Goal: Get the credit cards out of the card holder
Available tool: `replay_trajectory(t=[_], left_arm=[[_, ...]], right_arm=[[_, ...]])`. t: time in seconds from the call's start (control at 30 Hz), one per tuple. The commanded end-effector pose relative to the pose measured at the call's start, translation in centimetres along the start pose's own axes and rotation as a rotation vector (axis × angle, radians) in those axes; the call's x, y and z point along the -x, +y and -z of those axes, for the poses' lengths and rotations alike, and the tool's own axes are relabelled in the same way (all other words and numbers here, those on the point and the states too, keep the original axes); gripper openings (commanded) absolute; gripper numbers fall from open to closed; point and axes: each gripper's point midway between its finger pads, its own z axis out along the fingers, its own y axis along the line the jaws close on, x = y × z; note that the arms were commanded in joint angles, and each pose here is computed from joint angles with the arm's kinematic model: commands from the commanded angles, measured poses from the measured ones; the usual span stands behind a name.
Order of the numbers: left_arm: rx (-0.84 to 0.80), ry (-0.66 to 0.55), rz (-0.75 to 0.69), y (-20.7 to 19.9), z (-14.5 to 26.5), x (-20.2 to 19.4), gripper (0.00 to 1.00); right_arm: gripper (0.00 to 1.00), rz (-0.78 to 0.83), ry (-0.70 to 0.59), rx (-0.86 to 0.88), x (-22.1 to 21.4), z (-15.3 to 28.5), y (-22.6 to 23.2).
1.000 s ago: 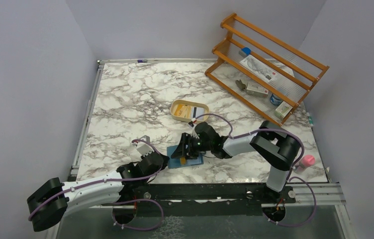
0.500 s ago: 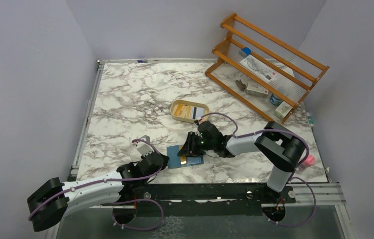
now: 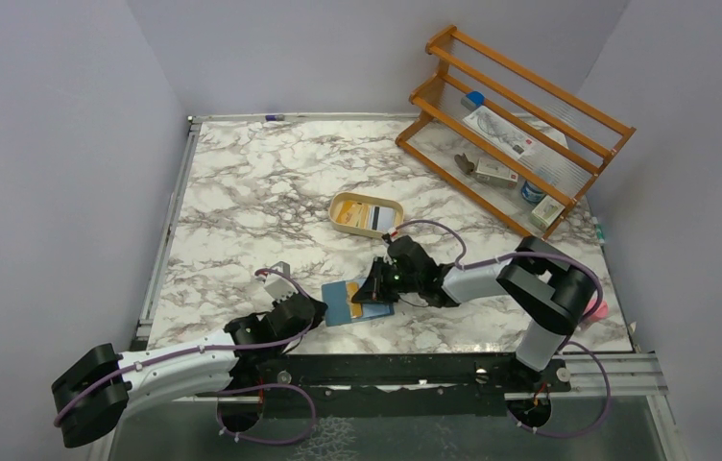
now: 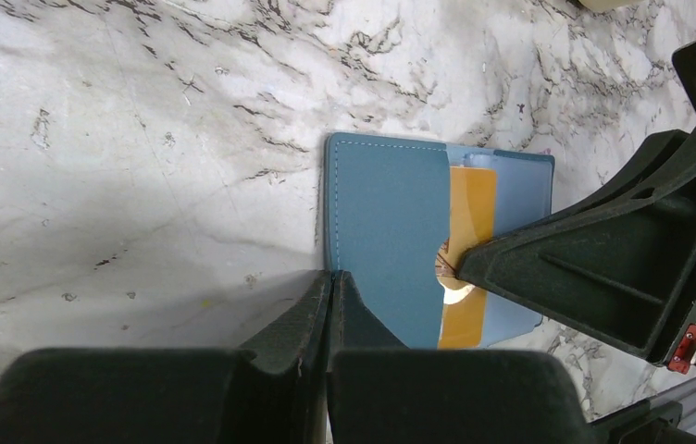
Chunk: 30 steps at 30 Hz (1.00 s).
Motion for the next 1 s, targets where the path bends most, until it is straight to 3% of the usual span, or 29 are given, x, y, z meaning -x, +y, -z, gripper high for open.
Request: replay_trajectory(t=[0.0,0.23,0.53,0.7,0.97], left_arm=[[0.114,0.034,-0.062,3.5,0.2,-1.0,0.00],[0.116,0.031,-0.062,3.5,0.3,-0.8,0.00],[0.106,0.027,-0.057,3.4,0.4,-0.8,0.00],[0.101,0.022,-0.059,3.2,0.5,-0.6,0.00],[0.069,-0.026,-0.073,0.7,0.6,1.2,0.00]], right_arm=[[0.02,-0.024,0.023,-0.239,-1.8,1.0,-7.2],[0.01,-0.036,0.021,-0.239,-2.2,1.8,-7.6],[0.01,-0.003,-0.065,-0.290,-0.5,5.9,-7.7],[0.01,0.023,-0.172,-0.269,3.0,8.3,-5.7],[0.00,0.107,-0.313,-0.180,12.4,9.8,-0.6]])
